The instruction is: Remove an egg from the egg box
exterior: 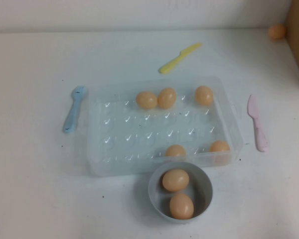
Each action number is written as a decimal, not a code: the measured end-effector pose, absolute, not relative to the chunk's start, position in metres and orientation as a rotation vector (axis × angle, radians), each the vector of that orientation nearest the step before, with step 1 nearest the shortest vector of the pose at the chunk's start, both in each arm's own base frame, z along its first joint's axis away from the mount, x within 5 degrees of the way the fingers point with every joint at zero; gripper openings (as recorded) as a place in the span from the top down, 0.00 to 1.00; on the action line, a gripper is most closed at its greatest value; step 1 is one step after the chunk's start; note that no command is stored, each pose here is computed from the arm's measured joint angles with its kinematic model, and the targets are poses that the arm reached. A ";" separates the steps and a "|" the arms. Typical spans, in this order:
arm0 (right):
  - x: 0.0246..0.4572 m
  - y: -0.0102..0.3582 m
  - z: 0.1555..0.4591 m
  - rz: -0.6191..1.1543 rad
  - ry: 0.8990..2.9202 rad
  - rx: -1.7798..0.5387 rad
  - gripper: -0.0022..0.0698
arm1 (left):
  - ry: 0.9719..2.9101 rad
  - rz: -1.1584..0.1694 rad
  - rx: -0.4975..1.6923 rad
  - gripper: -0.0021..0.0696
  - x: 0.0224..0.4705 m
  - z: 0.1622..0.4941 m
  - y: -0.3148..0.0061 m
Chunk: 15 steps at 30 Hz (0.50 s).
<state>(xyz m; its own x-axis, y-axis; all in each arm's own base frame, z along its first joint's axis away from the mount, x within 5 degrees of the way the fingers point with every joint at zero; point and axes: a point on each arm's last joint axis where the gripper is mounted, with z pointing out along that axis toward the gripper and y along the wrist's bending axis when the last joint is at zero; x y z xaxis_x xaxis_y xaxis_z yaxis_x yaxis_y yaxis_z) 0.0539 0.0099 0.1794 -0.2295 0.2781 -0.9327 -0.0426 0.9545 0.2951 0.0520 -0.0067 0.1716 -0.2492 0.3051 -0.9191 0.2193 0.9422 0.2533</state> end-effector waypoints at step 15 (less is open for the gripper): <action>0.055 0.017 0.198 0.948 1.513 0.687 0.99 | 1.838 0.085 0.387 0.98 0.052 0.172 -0.007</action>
